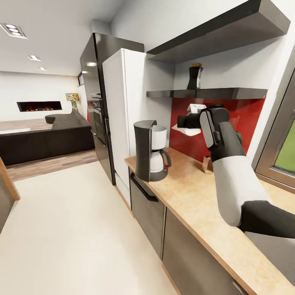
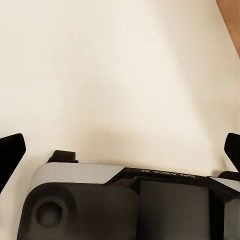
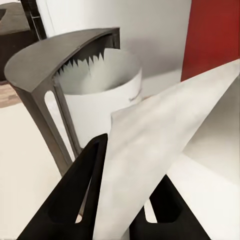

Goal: Set up a coffee station on the kitchen countertop: keep the coffee maker on the countertop, move the bottle of coffee from the kitchen shelf to the counter next to the coffee maker, place a paper coffee filter on top of the coffee maker, put the saucer next to the coffee maker with the coffee cup on the saucer, and place the electric kettle next to the coffee maker.

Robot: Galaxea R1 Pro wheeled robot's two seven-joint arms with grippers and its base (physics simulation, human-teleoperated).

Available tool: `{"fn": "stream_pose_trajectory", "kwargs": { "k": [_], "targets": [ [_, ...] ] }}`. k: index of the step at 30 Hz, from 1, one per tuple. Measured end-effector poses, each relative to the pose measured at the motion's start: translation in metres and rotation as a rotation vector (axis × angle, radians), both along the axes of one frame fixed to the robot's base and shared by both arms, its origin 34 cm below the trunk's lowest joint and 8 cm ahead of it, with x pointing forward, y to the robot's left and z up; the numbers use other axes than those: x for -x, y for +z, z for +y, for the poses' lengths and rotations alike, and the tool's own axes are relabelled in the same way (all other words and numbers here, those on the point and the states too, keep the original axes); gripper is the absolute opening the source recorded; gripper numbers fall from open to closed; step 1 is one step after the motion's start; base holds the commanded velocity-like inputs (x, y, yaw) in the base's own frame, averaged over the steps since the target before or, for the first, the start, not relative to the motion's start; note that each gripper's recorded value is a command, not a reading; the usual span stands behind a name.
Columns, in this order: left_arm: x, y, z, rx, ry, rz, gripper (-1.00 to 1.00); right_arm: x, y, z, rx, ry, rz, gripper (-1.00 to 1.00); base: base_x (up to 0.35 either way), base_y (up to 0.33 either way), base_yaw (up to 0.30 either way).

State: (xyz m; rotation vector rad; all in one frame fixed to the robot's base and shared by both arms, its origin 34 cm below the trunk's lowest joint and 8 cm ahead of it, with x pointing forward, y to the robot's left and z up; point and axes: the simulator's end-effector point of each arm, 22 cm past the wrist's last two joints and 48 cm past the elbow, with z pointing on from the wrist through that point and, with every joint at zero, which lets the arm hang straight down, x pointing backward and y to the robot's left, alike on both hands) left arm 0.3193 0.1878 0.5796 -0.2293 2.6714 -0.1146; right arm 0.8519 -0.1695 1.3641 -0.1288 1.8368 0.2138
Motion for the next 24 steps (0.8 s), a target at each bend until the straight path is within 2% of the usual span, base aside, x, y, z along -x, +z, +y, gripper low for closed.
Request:
{"fn": "stream_pose_trajectory", "kwargs": {
  "k": [3,10,16,24],
  "targets": [
    [0.0,0.0,0.0,0.0,0.0,0.0,1.0,-0.007,0.006,0.008,0.018,-0.018,0.032,-1.0,0.098,0.0,0.0],
    [0.0,0.0,0.0,0.0,0.0,-0.001,1.0,-0.014,0.023,0.014,0.04,-0.03,0.06,-1.0,0.135,0.0,0.0],
    [0.0,0.0,0.0,0.0,0.0,-0.001,1.0,-0.015,0.037,0.02,0.047,-0.024,0.063,-1.0,0.133,0.0,0.0],
    [0.0,0.0,0.0,0.0,0.0,-0.001,1.0,-0.014,0.041,0.03,0.05,-0.012,0.061,-1.0,0.132,0.054,0.0]
  ]
}}
